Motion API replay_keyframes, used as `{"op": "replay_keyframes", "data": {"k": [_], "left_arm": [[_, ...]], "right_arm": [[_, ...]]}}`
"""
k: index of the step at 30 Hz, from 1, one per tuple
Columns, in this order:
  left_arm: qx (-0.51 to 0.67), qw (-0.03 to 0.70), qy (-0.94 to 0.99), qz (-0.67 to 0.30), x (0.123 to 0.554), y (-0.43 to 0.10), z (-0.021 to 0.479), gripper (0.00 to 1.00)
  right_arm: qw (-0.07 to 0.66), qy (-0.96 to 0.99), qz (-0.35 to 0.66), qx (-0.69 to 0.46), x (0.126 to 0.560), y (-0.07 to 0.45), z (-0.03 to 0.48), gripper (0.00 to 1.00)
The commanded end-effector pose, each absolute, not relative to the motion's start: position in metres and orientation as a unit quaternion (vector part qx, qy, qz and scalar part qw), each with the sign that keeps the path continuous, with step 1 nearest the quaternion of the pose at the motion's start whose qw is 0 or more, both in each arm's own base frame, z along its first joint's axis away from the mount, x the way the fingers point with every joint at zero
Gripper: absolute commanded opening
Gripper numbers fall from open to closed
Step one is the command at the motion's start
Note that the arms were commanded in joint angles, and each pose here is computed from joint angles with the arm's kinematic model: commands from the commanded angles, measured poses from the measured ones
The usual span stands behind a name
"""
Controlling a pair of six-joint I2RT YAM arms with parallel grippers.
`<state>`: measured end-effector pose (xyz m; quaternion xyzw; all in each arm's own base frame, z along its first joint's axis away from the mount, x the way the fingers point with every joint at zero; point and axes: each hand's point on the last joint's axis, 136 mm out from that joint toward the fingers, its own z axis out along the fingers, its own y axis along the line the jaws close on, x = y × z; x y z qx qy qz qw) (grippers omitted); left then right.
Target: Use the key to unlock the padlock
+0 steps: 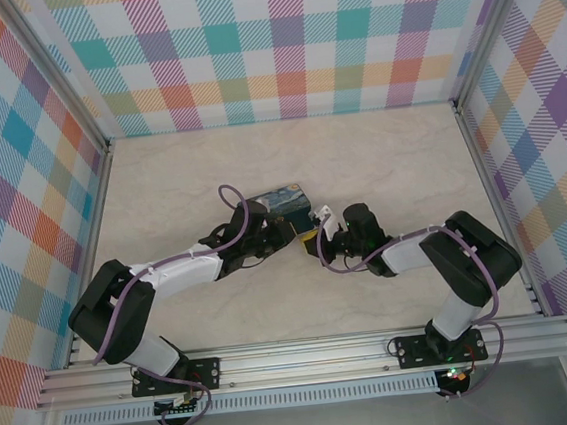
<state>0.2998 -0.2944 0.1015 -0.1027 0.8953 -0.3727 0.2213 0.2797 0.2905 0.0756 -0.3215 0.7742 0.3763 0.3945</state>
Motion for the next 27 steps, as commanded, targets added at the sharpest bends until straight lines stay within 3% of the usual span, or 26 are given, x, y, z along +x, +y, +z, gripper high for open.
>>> {"op": "replay_keyframes", "data": {"k": [1, 15, 27], "left_arm": [[-0.059, 0.191, 0.894, -0.402, 0.284, -0.31, 0.107, 0.2], [-0.056, 0.187, 0.902, -0.386, 0.283, -0.304, 0.094, 0.21], [-0.061, 0.181, 0.896, -0.402, 0.284, -0.31, 0.097, 0.21]], "right_arm": [[0.457, 0.712, 0.419, -0.331, 0.297, 0.308, 0.131, 0.06], [0.43, 0.714, 0.435, -0.34, 0.3, 0.312, 0.129, 0.06], [0.462, 0.703, 0.429, -0.329, 0.307, 0.323, 0.139, 0.06]]}}
